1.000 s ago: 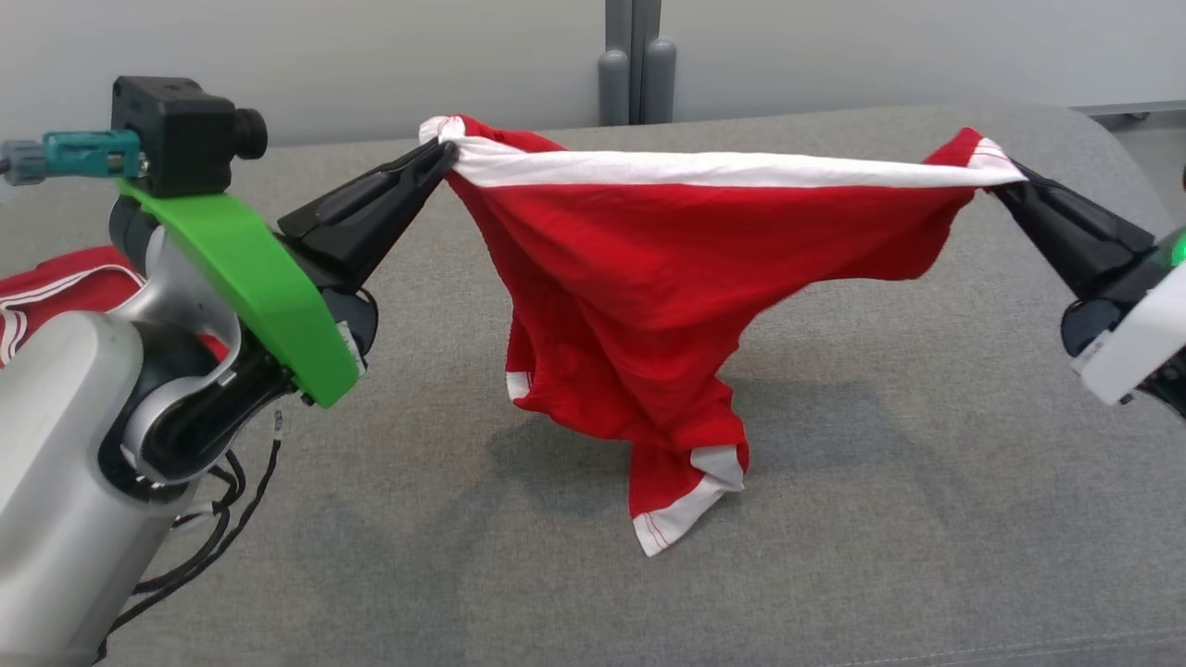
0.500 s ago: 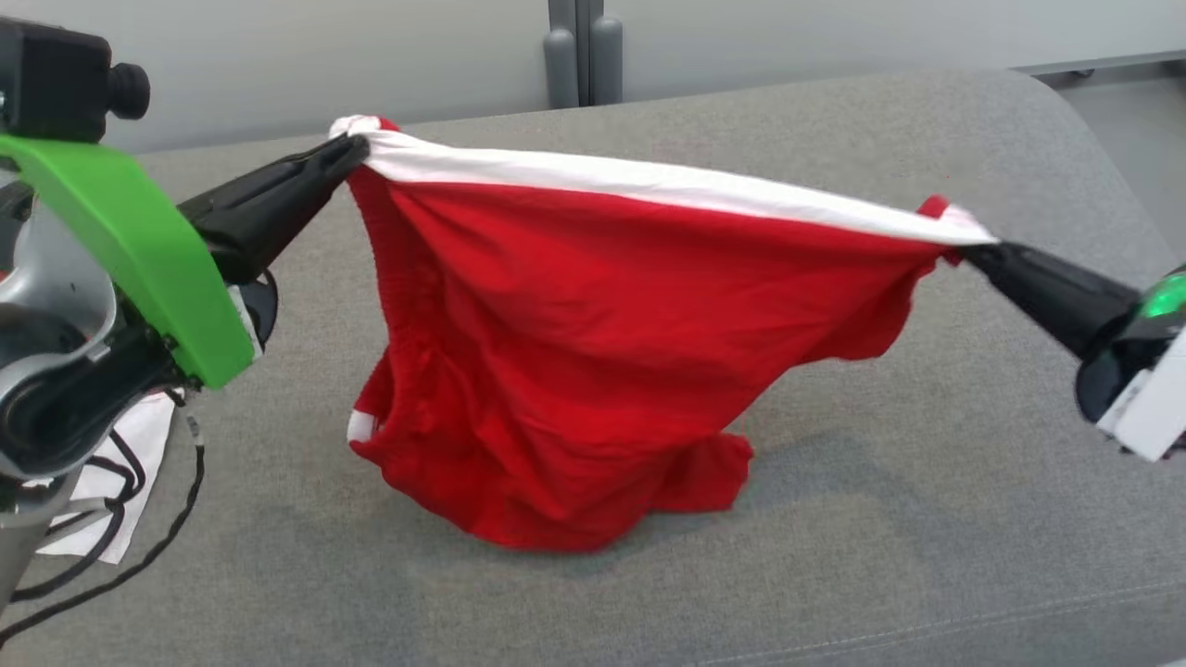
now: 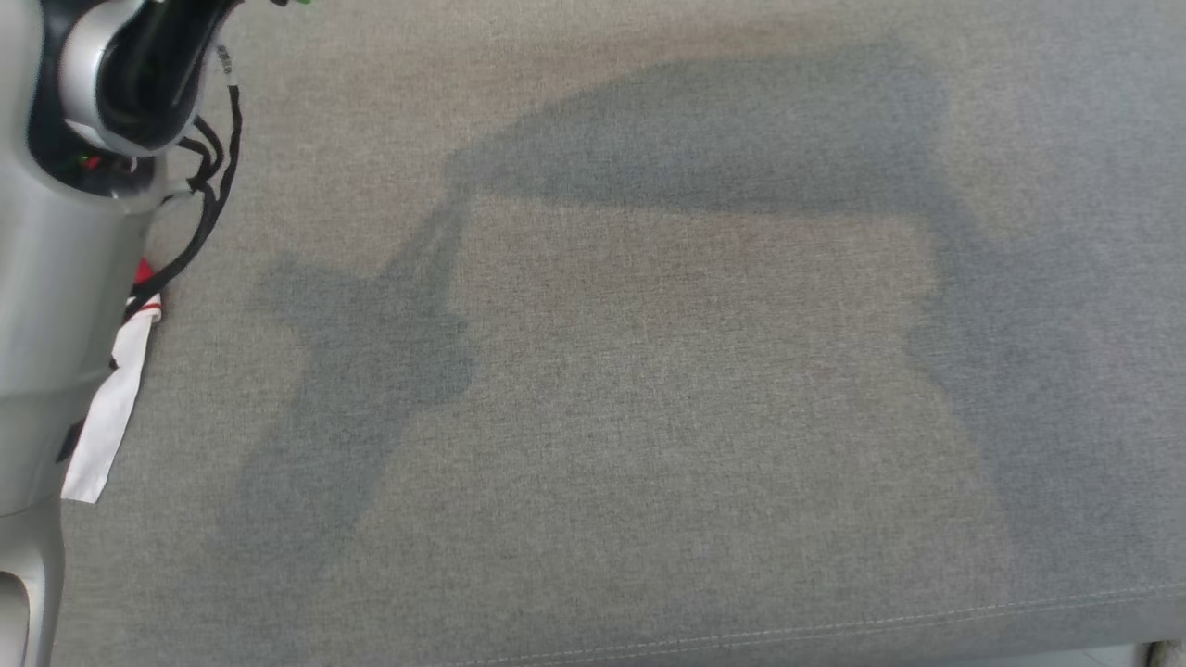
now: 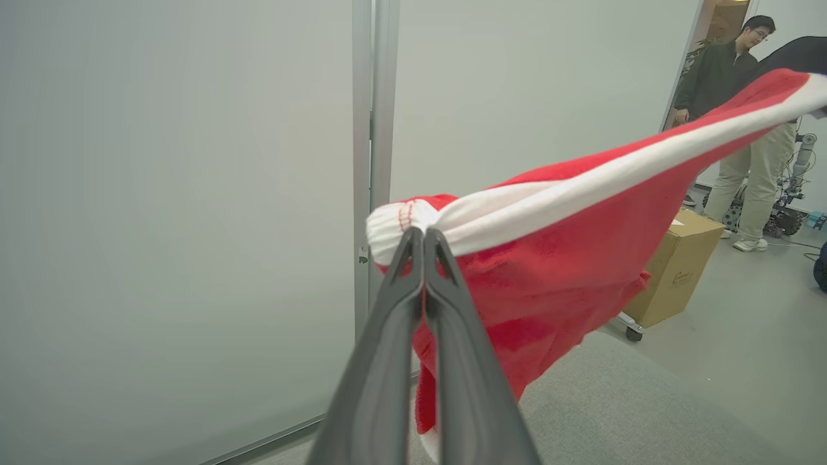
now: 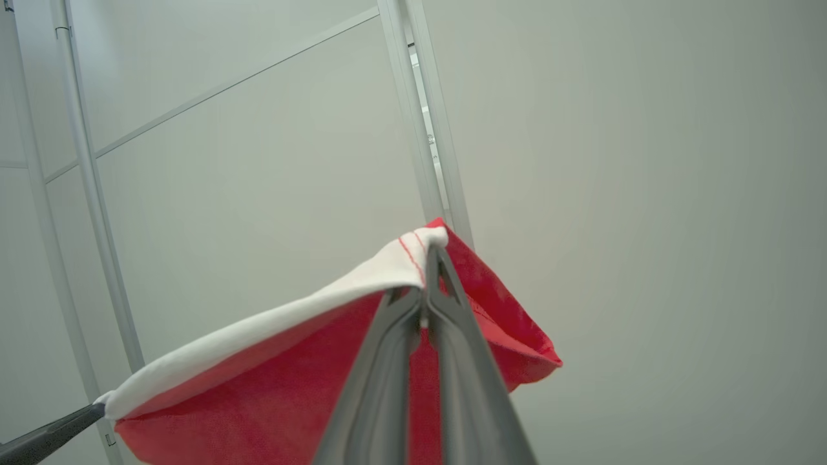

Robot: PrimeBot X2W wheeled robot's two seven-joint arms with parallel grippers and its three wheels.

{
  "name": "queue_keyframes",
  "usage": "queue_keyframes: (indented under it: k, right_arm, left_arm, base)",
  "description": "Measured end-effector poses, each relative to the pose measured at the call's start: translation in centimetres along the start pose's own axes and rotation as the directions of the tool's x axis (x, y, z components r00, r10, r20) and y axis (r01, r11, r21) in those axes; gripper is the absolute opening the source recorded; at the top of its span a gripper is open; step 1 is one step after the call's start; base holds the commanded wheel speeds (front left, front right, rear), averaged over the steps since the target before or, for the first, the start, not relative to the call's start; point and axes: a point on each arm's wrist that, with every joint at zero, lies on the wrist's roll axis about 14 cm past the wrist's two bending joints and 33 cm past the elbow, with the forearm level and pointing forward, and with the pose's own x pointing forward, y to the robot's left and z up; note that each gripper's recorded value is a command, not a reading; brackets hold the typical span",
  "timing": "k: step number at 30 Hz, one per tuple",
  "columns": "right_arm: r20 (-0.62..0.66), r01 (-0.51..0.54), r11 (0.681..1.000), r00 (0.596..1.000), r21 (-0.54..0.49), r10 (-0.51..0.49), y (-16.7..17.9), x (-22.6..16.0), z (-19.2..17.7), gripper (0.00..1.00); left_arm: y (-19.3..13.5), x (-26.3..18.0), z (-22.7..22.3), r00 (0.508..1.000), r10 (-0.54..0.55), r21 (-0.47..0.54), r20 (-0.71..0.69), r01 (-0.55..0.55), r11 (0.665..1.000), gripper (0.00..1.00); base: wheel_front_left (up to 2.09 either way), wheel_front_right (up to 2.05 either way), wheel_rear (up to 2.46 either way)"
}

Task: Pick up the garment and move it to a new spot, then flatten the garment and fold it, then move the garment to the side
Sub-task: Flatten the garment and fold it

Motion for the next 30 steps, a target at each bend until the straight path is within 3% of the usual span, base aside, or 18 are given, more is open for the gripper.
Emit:
queue_keyframes:
  k: [2,5,9,14,18,19,25,30]
  right_arm:
    - [-0.001,-0.034,0.999,0.999,0.013,0.034,1.0,0.8,-1.5,0.0]
    - [-0.073,-0.055,0.997,0.996,0.05,0.058,2.0,0.3,-6.7,0.0]
    - [-0.304,0.006,0.995,0.952,0.1,0.025,1.0,-5.4,-16.9,0.0]
    - [-0.635,0.127,0.978,0.772,0.168,0.009,1.0,-17.8,-28.2,0.0]
    - [-0.783,0.203,0.962,0.622,0.183,0.018,1.8,-26.0,-32.7,0.0]
    - [-0.789,0.199,0.964,0.614,0.175,0.017,1.8,-27.1,-32.8,0.0]
    - [-0.784,0.104,0.989,0.621,0.105,0.017,0.7,-28.1,-31.5,0.0]
    - [-0.749,0.072,0.997,0.663,0.04,-0.018,-1.0,-27.2,-29.0,0.0]
  left_arm:
    - [0.3,0.3,-1.4,1.0,0.002,-0.006,0.004,-0.002,1.0,0.0]
    - [-0.2,0.1,-4.3,0.999,-0.033,-0.052,0.009,0.033,0.998,0.0]
    - [-0.7,-2.4,-13.1,0.996,-0.033,-0.221,-0.086,0.013,0.975,0.0]
    - [-0.5,-7.8,-23.3,0.968,-0.005,-0.313,-0.25,-0.075,0.947,0.0]
    - [1.5,-12.8,-29.1,0.925,0.101,-0.315,-0.366,-0.225,0.922,0.0]
    - [2.2,-14.3,-30.1,0.913,0.143,-0.32,-0.382,-0.276,0.906,0.0]
    - [1.2,-17.0,-30.5,0.903,0.148,-0.336,-0.403,-0.296,0.894,0.0]
    - [-0.6,-18.8,-30.0,0.9,0.115,-0.363,-0.42,-0.283,0.888,0.0]
  base:
    - [0.0,0.0,0.0]
    - [0.0,0.0,0.0]
    - [0.0,0.0,0.0]
    - [0.0,0.0,0.0]
    - [0.0,0.0,0.0]
    - [0.0,0.0,0.0]
    - [0.0,0.0,0.0]
    - [0.0,0.0,0.0]
